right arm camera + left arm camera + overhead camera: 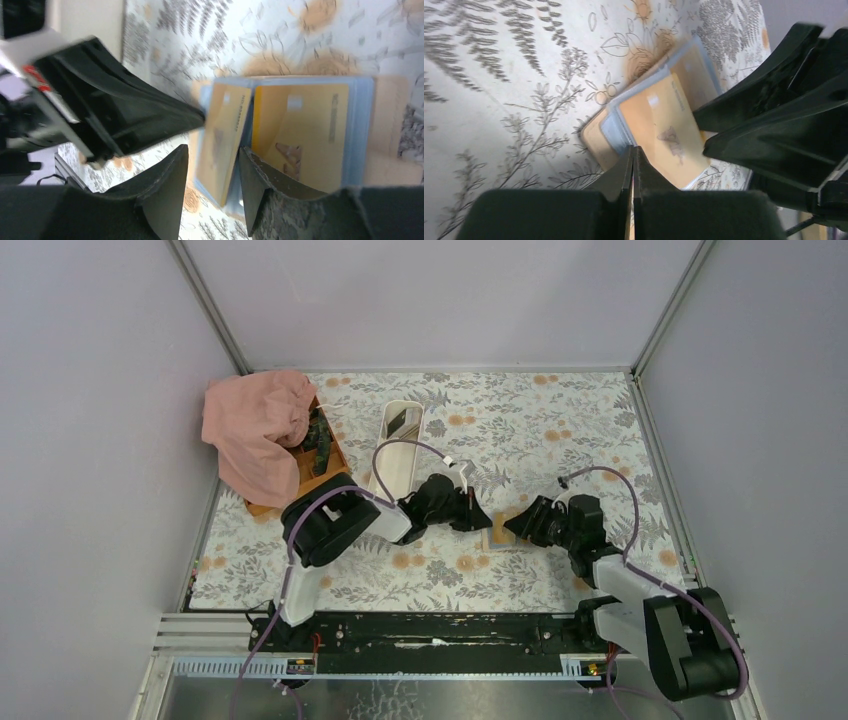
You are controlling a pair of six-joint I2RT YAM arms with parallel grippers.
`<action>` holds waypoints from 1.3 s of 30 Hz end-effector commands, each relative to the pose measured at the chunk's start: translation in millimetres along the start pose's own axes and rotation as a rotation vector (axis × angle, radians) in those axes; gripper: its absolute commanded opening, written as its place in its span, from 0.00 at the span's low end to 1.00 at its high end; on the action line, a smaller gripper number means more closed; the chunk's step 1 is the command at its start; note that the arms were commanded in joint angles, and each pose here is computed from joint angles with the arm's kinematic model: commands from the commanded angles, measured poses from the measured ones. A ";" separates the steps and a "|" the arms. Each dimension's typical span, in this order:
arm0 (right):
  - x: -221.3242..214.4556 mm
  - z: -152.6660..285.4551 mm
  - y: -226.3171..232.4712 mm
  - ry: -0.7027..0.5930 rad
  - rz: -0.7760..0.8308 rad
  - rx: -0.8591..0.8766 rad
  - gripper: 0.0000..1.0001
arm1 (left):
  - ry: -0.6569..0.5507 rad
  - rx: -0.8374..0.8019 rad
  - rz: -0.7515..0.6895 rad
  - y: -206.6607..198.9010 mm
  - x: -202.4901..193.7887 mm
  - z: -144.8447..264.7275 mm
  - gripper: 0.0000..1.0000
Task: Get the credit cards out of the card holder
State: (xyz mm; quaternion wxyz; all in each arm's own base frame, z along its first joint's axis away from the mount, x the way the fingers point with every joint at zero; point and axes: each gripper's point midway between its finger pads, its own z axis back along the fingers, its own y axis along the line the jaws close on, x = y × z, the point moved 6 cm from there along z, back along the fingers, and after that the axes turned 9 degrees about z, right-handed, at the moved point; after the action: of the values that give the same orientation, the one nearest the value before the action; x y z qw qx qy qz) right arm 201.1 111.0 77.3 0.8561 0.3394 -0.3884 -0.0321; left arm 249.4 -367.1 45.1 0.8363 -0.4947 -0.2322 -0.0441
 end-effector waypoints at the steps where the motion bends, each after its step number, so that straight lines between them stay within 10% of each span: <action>1: -22.5 -4.0 -3.6 0.162 -0.049 -0.009 0.49 | -0.033 0.140 -0.060 18.9 2.7 12.8 0.00; 8: -32.2 -10.3 -5.2 0.193 -0.095 0.029 0.49 | -0.115 0.090 -0.137 -19.4 22.2 32.7 0.17; 10: -30.1 -10.3 -5.7 0.179 -0.094 0.019 0.49 | -0.116 0.086 -0.125 -22.5 22.2 35.5 0.76; 12: -26.9 -10.1 -6.1 0.157 -0.094 0.004 0.49 | -0.092 0.072 -0.119 -22.1 18.6 34.2 0.99; 26: -7.7 -17.9 2.8 0.103 -0.107 0.038 0.48 | -0.037 -0.137 -0.022 -32.3 14.9 37.9 0.02; 39: -6.8 -17.1 5.1 0.094 -0.109 0.054 0.47 | 0.049 -0.049 0.040 11.0 -17.8 21.2 0.00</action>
State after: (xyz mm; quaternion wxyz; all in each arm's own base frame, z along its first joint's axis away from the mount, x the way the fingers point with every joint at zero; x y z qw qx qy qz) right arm 198.6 123.2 56.9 0.8714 0.3766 -0.3082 -0.0617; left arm 233.7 -346.0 49.0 0.8314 -0.5142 -0.2054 -0.0461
